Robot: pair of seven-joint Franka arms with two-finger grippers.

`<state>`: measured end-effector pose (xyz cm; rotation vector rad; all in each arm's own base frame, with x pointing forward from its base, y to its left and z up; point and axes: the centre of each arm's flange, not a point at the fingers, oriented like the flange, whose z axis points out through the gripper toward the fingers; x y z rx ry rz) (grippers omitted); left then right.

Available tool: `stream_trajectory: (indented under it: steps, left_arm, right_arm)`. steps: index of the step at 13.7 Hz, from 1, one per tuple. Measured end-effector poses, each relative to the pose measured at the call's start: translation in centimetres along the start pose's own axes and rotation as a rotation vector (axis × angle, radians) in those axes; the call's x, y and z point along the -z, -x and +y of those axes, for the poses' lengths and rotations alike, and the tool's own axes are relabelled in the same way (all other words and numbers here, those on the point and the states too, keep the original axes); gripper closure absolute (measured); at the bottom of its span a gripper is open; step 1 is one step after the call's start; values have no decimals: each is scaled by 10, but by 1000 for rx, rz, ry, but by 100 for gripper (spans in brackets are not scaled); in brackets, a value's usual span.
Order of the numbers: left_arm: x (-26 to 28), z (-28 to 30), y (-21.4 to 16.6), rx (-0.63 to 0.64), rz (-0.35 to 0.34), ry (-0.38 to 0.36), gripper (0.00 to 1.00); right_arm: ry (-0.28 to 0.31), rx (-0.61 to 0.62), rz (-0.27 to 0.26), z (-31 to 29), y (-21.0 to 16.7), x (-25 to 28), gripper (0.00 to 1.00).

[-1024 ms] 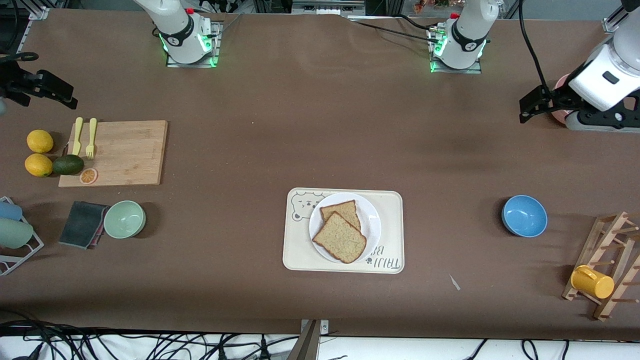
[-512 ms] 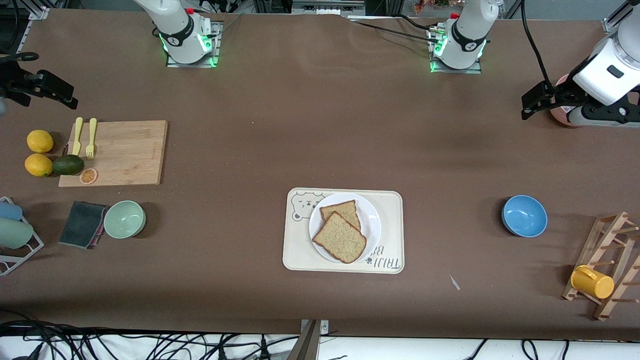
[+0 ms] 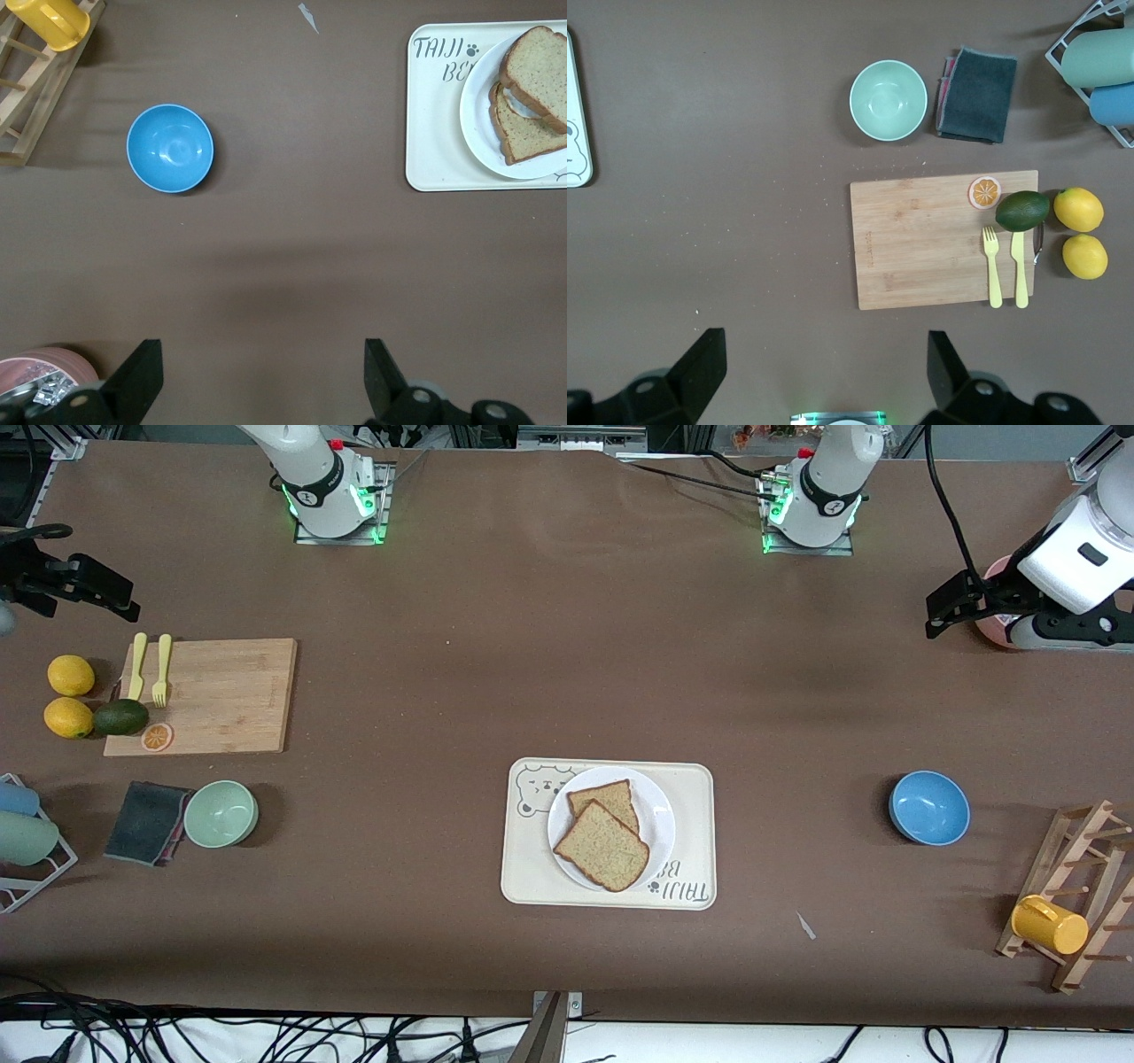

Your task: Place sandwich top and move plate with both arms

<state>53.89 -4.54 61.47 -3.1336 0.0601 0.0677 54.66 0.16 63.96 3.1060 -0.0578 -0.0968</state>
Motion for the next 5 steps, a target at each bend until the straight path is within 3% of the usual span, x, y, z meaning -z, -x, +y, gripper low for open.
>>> stream_trajectory:
  steps: [5]
  left_arm:
    - [0, -2, 0, 4, -3, 0, 0]
  right_arm:
    - [0, 0, 0, 0, 0, 0, 0]
